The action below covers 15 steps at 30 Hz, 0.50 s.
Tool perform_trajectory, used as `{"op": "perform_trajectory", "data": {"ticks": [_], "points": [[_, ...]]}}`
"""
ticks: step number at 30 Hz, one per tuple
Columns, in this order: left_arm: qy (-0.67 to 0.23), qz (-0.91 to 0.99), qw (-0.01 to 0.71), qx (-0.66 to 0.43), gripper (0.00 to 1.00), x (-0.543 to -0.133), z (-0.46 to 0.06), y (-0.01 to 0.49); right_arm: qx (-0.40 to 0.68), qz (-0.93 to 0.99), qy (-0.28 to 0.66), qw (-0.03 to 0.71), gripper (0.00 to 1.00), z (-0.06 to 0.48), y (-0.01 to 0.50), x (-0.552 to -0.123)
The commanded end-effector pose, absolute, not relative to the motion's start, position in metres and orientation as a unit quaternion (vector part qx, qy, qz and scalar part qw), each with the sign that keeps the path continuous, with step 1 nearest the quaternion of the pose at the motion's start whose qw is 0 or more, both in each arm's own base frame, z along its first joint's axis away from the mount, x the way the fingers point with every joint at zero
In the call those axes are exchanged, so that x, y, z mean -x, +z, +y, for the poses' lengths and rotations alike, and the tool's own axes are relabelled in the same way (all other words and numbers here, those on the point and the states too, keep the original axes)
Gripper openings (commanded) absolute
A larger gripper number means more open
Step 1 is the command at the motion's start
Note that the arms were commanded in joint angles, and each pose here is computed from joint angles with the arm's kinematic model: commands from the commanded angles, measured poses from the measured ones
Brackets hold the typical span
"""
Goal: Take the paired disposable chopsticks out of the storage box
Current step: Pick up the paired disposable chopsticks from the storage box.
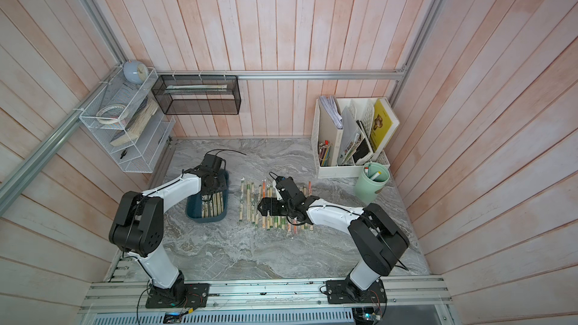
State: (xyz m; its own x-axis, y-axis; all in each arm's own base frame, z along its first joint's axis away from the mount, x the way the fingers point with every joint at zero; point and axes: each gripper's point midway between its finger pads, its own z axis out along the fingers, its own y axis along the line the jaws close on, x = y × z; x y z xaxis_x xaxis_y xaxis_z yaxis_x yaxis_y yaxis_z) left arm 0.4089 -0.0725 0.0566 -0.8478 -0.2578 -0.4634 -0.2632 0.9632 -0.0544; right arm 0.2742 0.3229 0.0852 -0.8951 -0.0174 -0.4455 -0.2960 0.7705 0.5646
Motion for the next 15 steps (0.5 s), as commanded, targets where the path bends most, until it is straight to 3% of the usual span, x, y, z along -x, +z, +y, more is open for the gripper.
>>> {"op": "perform_trajectory", "data": {"ticks": [1,15], "points": [[0.0,0.961,0.241,0.139,0.29,-0.413,-0.074,0.049,0.087,0.919,0.323,0.211,0.97,0.322,0.084,-0.276],[-0.011,0.963,0.23,0.137,0.25,-0.418,-0.08,0.029,0.084,0.92,0.321,0.209,0.97,0.321,0.082,-0.275]]}}
